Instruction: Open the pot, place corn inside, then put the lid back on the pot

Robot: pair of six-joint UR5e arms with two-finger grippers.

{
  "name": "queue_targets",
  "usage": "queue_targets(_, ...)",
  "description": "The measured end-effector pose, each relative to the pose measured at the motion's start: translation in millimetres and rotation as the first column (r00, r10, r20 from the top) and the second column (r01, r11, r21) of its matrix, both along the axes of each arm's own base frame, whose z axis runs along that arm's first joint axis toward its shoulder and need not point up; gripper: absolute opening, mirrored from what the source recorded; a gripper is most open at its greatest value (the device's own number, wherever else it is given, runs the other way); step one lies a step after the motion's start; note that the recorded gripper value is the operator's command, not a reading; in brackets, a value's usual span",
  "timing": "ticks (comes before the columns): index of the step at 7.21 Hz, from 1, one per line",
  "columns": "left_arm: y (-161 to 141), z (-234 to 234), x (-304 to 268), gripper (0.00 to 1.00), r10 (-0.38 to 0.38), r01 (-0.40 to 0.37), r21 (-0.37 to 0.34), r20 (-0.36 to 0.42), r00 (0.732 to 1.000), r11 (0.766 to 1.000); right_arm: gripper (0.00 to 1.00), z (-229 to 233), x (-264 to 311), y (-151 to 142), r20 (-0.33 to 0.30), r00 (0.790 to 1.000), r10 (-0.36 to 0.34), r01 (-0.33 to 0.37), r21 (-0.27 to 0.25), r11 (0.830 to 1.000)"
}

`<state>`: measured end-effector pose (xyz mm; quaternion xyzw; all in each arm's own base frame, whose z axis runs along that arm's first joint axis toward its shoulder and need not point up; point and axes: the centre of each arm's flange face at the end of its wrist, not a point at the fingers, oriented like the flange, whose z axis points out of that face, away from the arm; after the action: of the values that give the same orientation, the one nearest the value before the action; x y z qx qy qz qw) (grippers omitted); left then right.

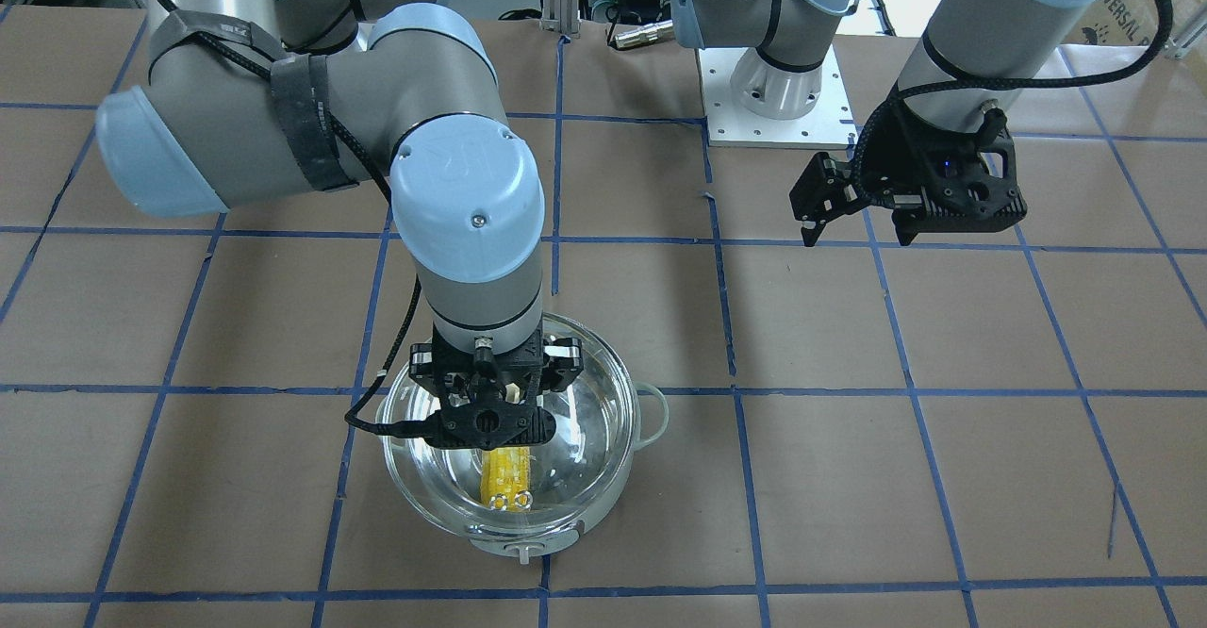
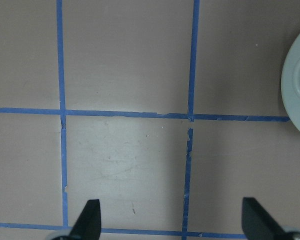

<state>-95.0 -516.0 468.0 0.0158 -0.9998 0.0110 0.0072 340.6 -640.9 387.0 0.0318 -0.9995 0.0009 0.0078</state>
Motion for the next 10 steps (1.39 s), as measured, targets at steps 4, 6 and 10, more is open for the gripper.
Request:
queue_targets(4,13.5,1.1,-26.5,1.00,-0.050,0.050,-0.001,-0.015,0.999,0.999,0.06,-27.0,11.3,13.5,-0.007,0.997,0.075,-0.074,0.044,0.996)
queue_targets(6,12.0,1.0,-25.6,1.00,-0.050,0.050,0.001,-0.014,0.999,0.999,0.06,-30.2,9.7,14.5,-0.009,0.996,0.085,-0.084,0.051,0.995)
queue_targets(10,11.7,1.2,-25.8,1.00,-0.047,0.048,0.029,-0.025,0.999,0.998,0.07,-32.2,3.9,10.6,-0.008,0.996,0.089,-0.089,0.053,0.995)
